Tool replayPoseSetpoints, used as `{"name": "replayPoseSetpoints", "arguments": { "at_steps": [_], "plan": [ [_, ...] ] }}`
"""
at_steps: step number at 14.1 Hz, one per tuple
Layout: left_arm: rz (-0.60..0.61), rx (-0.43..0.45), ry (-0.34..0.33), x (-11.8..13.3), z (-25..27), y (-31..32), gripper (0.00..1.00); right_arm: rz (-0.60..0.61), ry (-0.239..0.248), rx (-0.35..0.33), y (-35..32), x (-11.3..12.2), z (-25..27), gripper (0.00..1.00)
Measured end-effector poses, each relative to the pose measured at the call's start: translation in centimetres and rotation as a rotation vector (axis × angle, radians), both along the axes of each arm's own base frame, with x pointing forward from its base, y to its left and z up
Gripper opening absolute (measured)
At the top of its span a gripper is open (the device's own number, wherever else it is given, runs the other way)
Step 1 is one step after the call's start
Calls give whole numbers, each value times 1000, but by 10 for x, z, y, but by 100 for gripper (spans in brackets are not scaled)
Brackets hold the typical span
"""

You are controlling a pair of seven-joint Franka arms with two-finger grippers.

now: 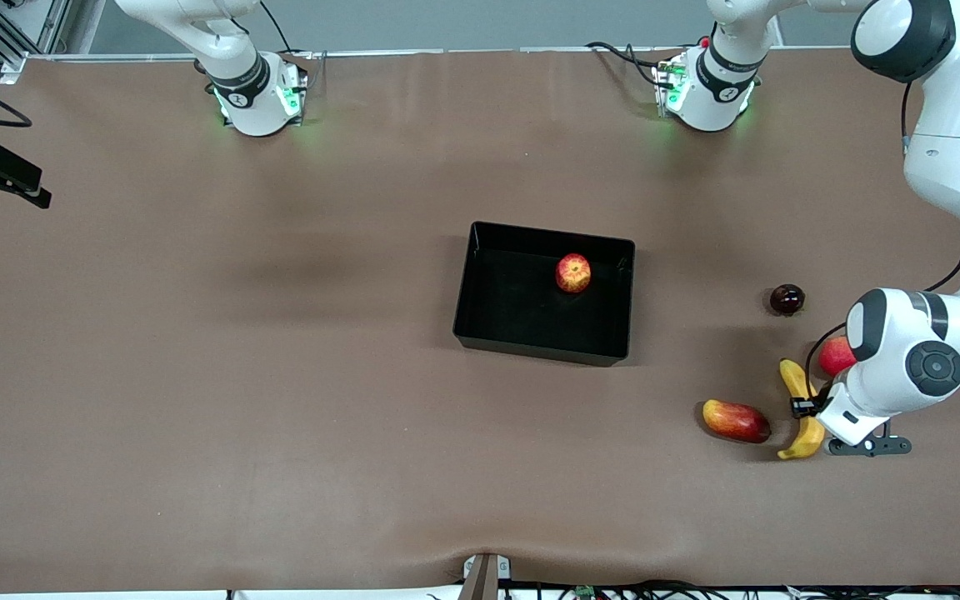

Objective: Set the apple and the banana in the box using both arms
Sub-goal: 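Lift the banana with the left gripper and carry it toward the box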

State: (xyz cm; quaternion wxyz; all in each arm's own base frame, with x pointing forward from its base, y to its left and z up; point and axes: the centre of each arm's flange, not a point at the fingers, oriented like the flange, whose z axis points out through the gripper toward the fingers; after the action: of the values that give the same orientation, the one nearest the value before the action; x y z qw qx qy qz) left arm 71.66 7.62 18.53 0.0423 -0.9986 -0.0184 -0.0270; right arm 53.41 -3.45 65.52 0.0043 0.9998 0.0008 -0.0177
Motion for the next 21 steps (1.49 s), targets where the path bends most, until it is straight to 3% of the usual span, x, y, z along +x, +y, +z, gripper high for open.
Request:
{"name": "replayPoseSetpoints", "arguments": {
  "at_steps": [4,9,11,14,21],
  "plan": [
    [8,-8,-53,9,35,-1,34,1,0,0,0,0,0,100],
    [-33,-27,-53,6,146,-60,34,2,0,1,0,0,0,100],
    [-16,-74,-16,-6,181,-91,34,2,0,1,0,0,0,100],
    [52,-120,75,-28,192,-148,34,2,0,1,0,0,0,100],
    [160,-146,141,-100,180,-363,34,1,0,1,0,0,0,100]
  ]
}}
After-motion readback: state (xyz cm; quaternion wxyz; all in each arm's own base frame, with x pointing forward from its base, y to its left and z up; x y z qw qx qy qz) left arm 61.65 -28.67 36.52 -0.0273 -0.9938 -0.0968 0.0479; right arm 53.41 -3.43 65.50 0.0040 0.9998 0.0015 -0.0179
